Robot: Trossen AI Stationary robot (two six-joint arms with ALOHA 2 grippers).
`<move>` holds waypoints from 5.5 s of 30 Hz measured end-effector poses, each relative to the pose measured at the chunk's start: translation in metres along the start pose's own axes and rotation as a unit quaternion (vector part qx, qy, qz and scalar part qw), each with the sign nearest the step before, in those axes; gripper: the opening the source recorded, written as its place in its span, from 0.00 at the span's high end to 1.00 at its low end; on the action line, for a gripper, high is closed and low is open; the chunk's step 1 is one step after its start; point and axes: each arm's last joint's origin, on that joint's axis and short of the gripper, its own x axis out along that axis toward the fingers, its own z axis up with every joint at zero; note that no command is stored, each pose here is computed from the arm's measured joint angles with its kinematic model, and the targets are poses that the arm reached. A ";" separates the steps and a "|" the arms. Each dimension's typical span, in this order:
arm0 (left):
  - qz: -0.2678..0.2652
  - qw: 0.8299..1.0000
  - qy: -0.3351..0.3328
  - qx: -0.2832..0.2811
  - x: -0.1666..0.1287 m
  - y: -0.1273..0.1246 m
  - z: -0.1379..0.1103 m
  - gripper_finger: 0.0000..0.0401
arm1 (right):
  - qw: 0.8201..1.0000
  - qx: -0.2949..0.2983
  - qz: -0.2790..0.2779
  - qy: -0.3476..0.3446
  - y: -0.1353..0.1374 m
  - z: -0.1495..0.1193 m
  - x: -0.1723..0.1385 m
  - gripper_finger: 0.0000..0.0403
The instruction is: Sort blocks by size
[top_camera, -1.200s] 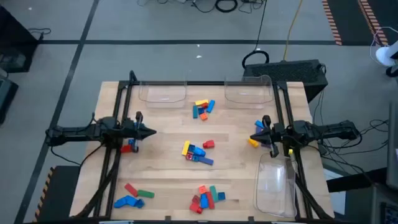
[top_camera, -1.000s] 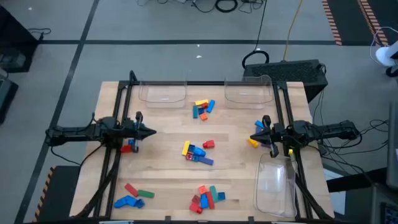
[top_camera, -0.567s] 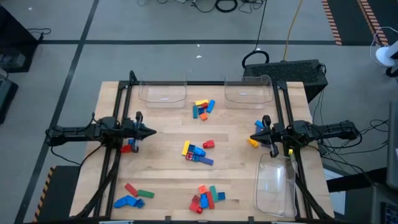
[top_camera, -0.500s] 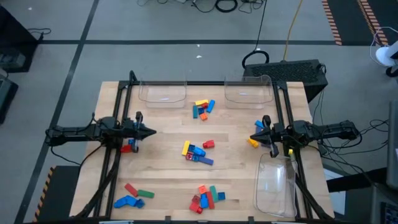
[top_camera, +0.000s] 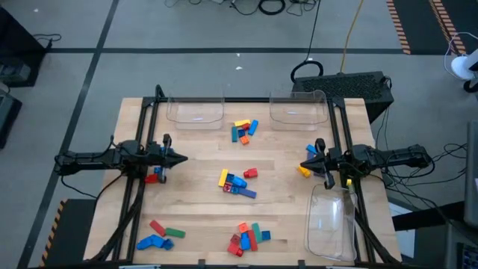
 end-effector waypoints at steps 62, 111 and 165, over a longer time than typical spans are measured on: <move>0.157 0.986 0.034 -0.044 0.024 0.011 0.010 0.94 | 0.976 0.054 -0.211 0.013 -0.019 -0.002 0.010 0.93; 0.230 0.967 0.025 0.110 0.118 0.047 0.149 0.79 | 0.633 0.186 -0.444 0.607 -0.100 0.019 0.067 0.51; 0.132 0.950 0.260 0.114 0.172 0.112 0.055 0.79 | 0.714 0.212 -0.384 0.546 -0.135 0.062 0.116 0.81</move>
